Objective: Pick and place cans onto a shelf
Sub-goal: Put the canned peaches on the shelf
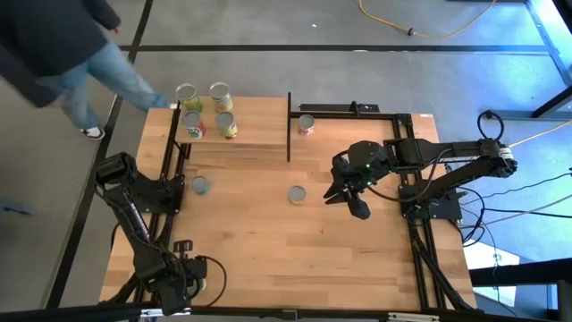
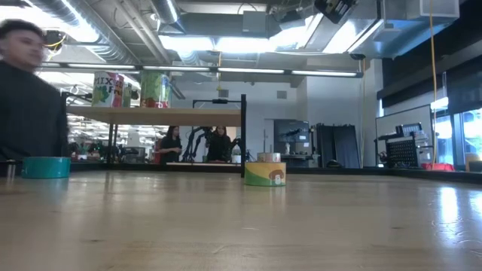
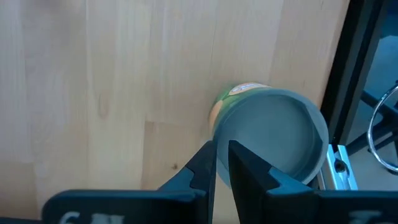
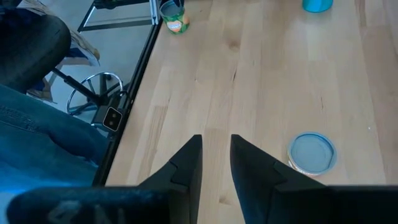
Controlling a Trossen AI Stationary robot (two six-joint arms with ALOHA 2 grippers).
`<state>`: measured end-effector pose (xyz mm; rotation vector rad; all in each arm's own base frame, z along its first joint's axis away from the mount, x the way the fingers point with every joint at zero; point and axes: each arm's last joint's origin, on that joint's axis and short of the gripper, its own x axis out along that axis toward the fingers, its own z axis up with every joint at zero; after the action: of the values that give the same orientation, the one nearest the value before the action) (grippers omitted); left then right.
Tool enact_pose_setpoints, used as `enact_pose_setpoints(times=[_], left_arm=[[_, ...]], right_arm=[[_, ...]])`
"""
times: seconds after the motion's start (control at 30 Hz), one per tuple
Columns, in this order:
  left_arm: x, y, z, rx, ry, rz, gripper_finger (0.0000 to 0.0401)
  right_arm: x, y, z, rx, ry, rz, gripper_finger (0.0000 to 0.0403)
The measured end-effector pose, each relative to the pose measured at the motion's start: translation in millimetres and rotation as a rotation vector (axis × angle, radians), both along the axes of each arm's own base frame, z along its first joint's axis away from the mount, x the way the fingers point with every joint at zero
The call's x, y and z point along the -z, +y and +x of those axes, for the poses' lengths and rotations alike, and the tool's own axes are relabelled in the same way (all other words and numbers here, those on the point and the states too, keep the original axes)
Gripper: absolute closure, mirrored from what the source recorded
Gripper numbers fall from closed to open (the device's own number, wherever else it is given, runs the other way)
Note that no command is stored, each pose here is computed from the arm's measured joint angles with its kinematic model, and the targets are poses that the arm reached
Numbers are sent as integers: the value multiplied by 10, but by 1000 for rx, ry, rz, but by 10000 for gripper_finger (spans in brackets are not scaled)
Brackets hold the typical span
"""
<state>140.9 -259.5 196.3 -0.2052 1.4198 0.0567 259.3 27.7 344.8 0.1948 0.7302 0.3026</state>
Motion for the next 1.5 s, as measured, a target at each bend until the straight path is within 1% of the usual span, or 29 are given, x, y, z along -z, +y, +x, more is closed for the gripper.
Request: enact_pose_setpoints(times=[0.13, 0.57, 0.9, 1.1, 1.5], left_arm=[[2, 1, 2, 26, -7, 8, 367], [8, 4, 0, 25, -6, 14, 367], [34, 26, -7, 24, 0, 45, 367], [35, 23, -6, 24, -2, 40, 367], [120, 103, -11, 13, 11, 62, 370]], right_arm=[[0, 0, 0, 0, 0, 0, 318], [0, 1, 0, 0, 0, 0, 318], [0, 1, 0, 0, 0, 0, 318], [0, 0, 0, 0, -1, -1, 318], [0, 0, 0, -1, 0, -2, 318]])
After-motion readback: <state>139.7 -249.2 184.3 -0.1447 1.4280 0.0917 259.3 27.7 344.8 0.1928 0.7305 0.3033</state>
